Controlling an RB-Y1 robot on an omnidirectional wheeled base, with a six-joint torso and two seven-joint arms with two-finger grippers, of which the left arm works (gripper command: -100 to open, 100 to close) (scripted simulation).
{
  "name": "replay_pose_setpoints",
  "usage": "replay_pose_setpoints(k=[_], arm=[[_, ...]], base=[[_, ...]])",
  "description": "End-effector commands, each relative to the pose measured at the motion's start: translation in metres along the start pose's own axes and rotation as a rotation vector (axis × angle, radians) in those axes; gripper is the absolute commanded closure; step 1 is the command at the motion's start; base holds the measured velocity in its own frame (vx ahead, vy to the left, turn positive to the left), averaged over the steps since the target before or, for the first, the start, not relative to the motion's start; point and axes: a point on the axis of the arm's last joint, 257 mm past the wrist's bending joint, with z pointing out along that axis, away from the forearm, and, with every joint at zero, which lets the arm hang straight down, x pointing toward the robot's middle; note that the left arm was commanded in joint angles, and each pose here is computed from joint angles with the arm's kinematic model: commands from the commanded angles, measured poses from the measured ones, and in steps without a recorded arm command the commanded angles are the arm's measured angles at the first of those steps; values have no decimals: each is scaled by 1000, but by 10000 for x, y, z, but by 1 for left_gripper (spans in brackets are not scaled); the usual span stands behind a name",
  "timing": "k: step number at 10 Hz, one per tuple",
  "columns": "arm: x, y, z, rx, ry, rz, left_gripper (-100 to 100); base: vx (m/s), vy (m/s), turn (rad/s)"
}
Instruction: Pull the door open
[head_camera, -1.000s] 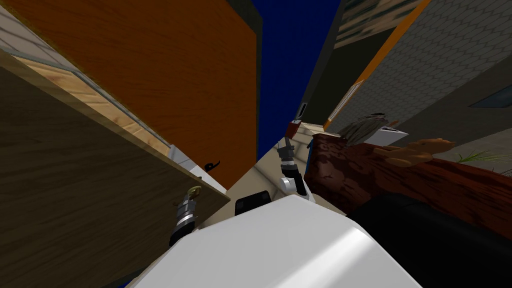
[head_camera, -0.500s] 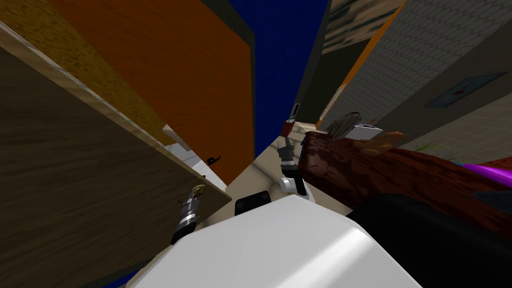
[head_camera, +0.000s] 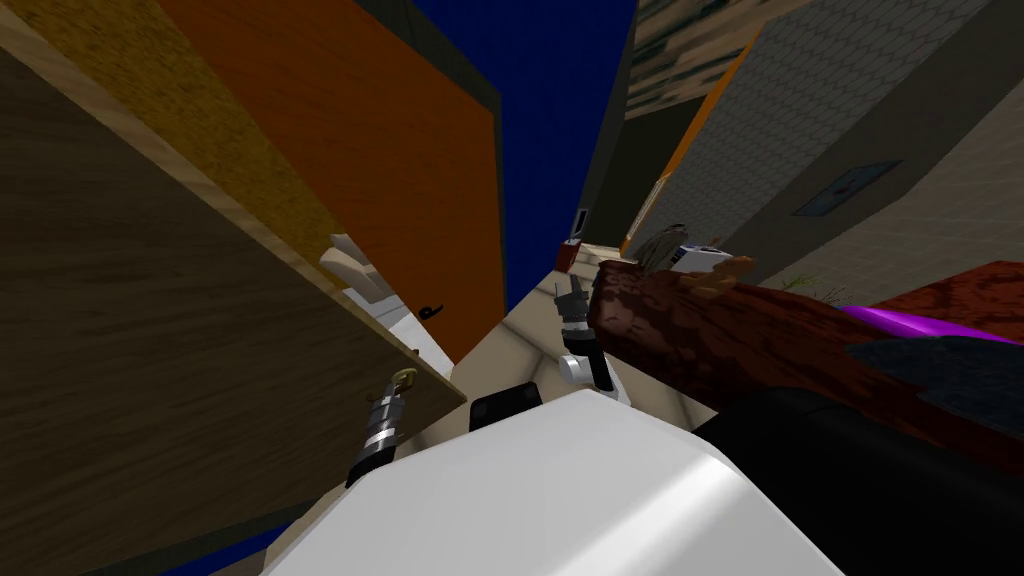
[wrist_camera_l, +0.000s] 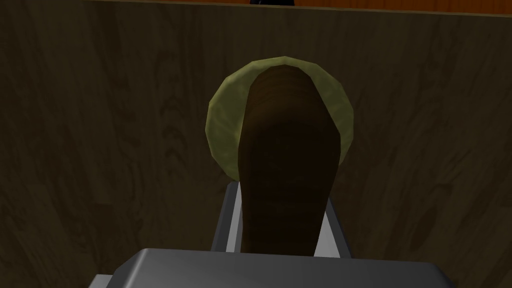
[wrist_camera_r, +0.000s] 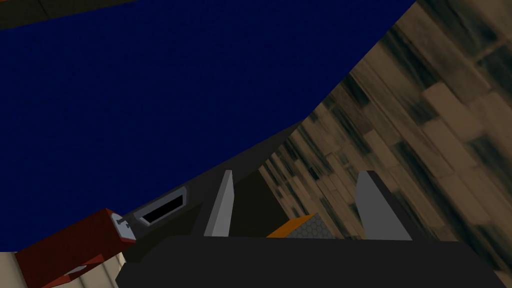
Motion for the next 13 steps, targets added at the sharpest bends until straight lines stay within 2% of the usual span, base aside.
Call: replay_pose_setpoints(k=[1, 8, 9, 10, 13], arm=[[-27, -5, -74, 3, 16, 1, 100], [-128, -29, -425, 9, 93, 1, 100], [-124, -15, -412, 4, 85, 4, 100], [-125, -1, -471, 1, 99, 2, 100], [-136, -11, -542, 5, 125, 3, 100]], base=[[-157, -1, -140], [-226, 18, -154], [-93, 7, -14], [-169, 23, -180], [-239, 51, -168]])
